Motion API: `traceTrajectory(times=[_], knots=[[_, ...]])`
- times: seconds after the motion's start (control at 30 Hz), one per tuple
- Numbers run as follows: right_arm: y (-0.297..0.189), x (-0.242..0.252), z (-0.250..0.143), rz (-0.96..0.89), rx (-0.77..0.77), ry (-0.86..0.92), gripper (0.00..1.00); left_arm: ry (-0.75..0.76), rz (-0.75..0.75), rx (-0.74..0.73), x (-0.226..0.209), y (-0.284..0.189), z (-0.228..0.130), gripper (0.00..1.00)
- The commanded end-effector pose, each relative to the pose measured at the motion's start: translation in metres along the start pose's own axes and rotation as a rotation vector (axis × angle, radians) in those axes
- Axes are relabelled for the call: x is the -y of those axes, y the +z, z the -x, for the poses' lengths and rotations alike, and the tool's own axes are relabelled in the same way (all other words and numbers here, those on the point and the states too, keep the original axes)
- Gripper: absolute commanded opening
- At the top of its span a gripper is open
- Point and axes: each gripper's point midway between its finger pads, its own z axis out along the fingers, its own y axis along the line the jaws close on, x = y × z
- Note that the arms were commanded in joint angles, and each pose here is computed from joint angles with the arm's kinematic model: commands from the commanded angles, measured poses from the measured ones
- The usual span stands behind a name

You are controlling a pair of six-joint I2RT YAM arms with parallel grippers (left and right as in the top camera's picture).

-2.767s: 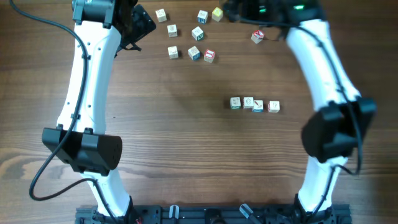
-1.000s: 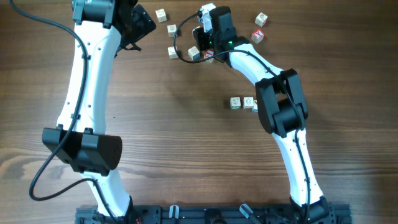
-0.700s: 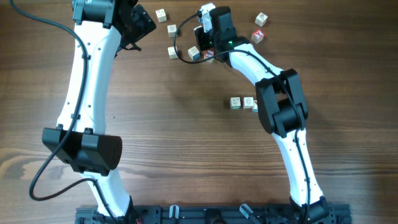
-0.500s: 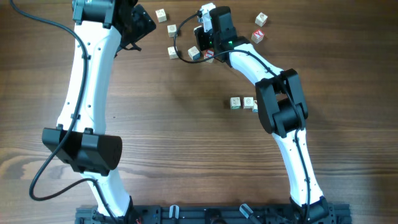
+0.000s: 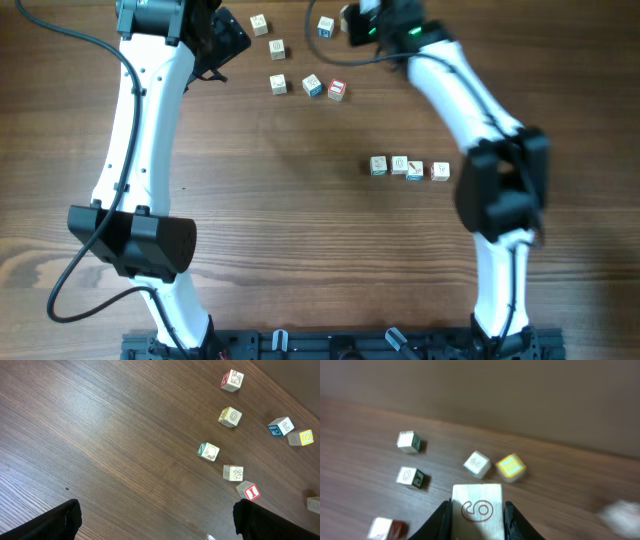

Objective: Form a horizontal line
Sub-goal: 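Carry the 6 block down and place it at the row's right end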

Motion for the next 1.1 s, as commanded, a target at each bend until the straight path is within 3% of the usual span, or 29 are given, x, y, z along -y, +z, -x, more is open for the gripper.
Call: traceTrajectory(times=[0.0, 0.07, 0.3, 0.47, 0.73, 0.87, 1.07], knots=[[-0.088, 0.024, 0.053, -0.055, 0.080, 0.005, 0.25, -0.015, 0.009, 0.008, -0.001, 0.000, 0.001, 1.00], [-0.140, 0.044, 0.054, -0.113, 0.046, 0.021, 0.25, -0.015, 0.009, 0.008, -0.001, 0.000, 0.001, 1.00], [-0.257, 0.077, 0.028, -0.274, -0.058, 0.096, 0.23, -0.015, 0.009, 0.008, -0.001, 0.000, 0.001, 1.00], [-0.298, 0.076, -0.018, -0.297, -0.221, 0.147, 0.20, -0.015, 0.009, 0.008, -0.001, 0.000, 0.001, 1.00], [-0.283, 0.077, -0.108, -0.304, -0.536, 0.229, 0.17, -0.015, 0.009, 0.008, -0.001, 0.000, 0.001, 1.00], [-0.260, 0.084, -0.150, -0.311, -0.628, 0.250, 0.18, -0.015, 0.009, 0.008, -0.001, 0.000, 0.001, 1.00], [-0.233, 0.109, -0.220, -0.471, -0.702, 0.364, 0.19, -0.015, 0.009, 0.008, -0.001, 0.000, 0.001, 1.00]])
